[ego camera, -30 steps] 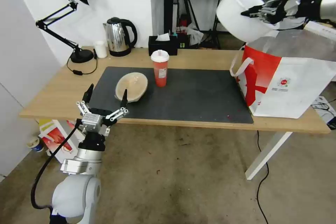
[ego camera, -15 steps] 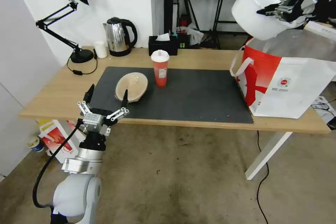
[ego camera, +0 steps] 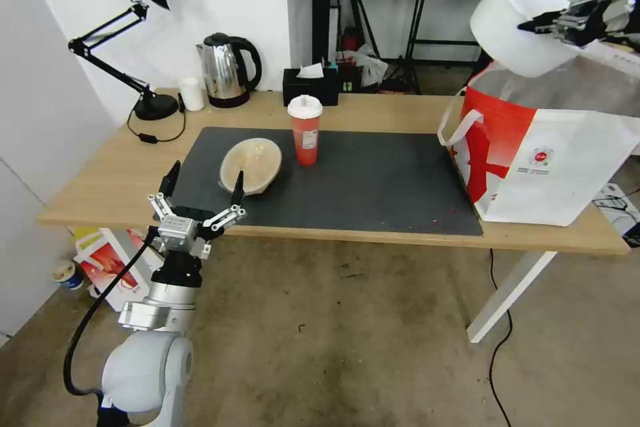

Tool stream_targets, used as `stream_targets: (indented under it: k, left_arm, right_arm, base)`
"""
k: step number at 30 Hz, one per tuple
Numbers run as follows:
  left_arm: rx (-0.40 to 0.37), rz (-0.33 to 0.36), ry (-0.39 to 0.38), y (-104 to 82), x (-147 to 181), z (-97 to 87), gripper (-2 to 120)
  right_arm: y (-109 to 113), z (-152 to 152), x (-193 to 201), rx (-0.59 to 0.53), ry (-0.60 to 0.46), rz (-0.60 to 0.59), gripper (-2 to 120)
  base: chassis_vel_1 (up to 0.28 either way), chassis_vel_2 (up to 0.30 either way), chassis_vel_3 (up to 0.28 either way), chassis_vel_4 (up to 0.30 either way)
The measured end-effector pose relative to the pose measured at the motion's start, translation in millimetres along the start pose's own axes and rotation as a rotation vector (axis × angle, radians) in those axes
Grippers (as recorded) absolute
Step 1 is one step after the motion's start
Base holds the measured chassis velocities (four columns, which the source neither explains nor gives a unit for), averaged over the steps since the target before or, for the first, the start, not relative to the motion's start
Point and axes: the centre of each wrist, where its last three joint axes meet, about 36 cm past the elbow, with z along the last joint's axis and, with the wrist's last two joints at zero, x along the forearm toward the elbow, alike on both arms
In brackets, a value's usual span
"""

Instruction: Pick up the trash from the table and place it into the takeout bag.

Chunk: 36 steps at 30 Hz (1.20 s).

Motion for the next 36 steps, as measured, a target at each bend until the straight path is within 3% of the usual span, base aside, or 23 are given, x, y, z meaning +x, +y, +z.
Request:
stream_targets:
  k: [19, 30, 36]
  left_arm:
    - [0.002, -0.001, -0.001, -0.8, -1.2, 2.9, 100]
    - [-0.003, -0.003, 0.001, 1.3, -0.2, 3.0, 100]
    - [-0.005, -0.004, -0.001, 2.2, -0.2, 2.9, 100]
  right_arm:
    - [2.7, 45.6, 13.3, -0.028, 0.061, -0.007, 0]
    - [5.6, 42.6, 9.0, -0.007, 0.070, 0.012, 1]
    - [4.6, 35.2, 7.4, 0.009, 0.069, 0.020, 24]
  base:
    - [0.000, 0.000, 0.000, 0.000]
    - [0.000, 0.000, 0.000, 0.000]
    - [0.000, 0.000, 0.000, 0.000]
